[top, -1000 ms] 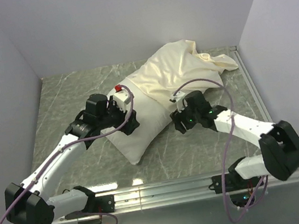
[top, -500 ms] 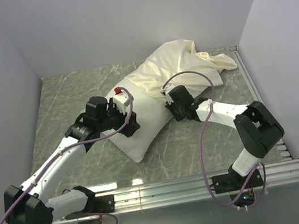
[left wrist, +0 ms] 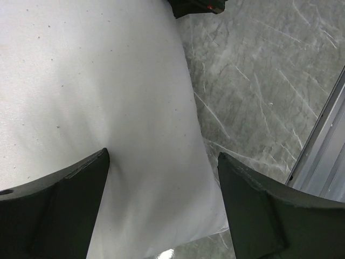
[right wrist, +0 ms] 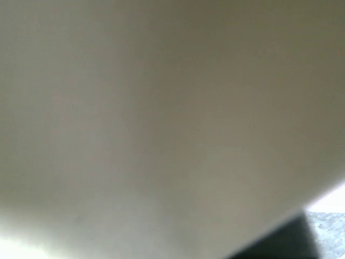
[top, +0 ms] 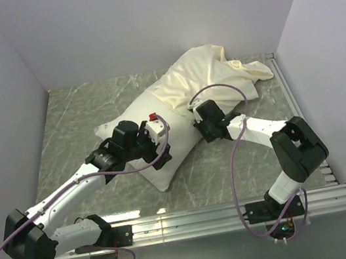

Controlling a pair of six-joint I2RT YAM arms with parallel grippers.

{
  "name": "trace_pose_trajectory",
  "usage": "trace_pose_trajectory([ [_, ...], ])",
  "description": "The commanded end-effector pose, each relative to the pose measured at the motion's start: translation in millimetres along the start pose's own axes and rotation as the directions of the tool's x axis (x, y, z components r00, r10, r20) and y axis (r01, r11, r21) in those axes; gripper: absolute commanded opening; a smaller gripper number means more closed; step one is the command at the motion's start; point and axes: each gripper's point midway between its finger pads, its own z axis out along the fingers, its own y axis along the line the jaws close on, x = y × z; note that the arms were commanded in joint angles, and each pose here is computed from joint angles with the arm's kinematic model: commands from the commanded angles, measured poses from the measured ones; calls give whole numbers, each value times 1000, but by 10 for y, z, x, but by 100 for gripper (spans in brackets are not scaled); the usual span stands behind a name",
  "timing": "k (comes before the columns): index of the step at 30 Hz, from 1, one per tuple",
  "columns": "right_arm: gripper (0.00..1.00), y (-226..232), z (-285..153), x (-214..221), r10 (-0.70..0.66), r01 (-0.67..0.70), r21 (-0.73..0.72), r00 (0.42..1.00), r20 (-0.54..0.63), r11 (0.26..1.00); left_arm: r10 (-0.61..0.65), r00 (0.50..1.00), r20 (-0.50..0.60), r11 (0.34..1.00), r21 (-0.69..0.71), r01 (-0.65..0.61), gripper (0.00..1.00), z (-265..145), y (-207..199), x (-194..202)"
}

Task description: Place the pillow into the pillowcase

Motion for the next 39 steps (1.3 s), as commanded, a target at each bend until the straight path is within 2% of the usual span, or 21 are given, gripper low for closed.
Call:
trace_pose_trajectory([
  [1,0,-112,6,-252,15,-18,40,998,67,999,17,1000,20,1000,10,-18,87,5,-47,-32],
  [3,1,-131,-21,-268,6,-10,45,997,74,999,20,1000,10,1000,8,-20,87,5,-51,28],
  [4,17,-138,-30,-241,3,-7,49,997,72,999,20,1000,11,1000,11,-20,87,-10,-61,31],
  [6,29,-161,-82,-253,-7,2,54,995,95,999,14,1000,9,1000,14,-14,87,-9,-69,65],
  [7,31,-171,-76,-215,-8,2,59,995,101,998,6,1000,9,1000,22,-6,87,-8,-86,70],
  [9,21,-205,-110,-223,-13,4,73,992,122,997,1,1000,8,1000,19,-2,87,-8,-83,71],
  [10,10,-226,-104,-213,-5,-6,74,990,143,997,0,1000,9,1000,16,0,87,-15,-79,61],
  [12,1,-248,-162,-268,-1,-12,67,981,193,998,7,1000,11,1000,17,-7,87,-20,-79,47],
  [20,0,-176,-460,-493,-28,34,-9,930,367,999,-13,1000,6,999,37,13,87,-29,-121,64],
  [23,0,-106,-534,-474,-52,75,-47,922,384,996,-8,1000,16,999,51,7,87,-27,-144,29],
  [26,31,-66,-493,-400,-70,98,-68,940,333,993,3,999,37,998,67,-6,89,-12,-175,-3],
  [27,31,-77,-474,-400,-75,101,-66,946,316,993,3,1000,22,998,63,-4,89,16,-162,32],
  [29,14,-104,-394,-297,-91,111,-57,958,273,992,7,1000,18,998,54,-8,89,37,-135,8],
  [30,0,-106,-367,-250,-100,119,-57,959,265,991,11,1000,15,999,50,-11,89,44,-123,10],
  [36,0,-147,-442,-254,-86,106,-57,955,284,993,48,999,22,998,38,-49,88,21,-90,-41],
  [39,0,-50,-649,-287,-69,110,-120,950,305,987,94,995,32,994,58,-95,88,6,-216,-18],
])
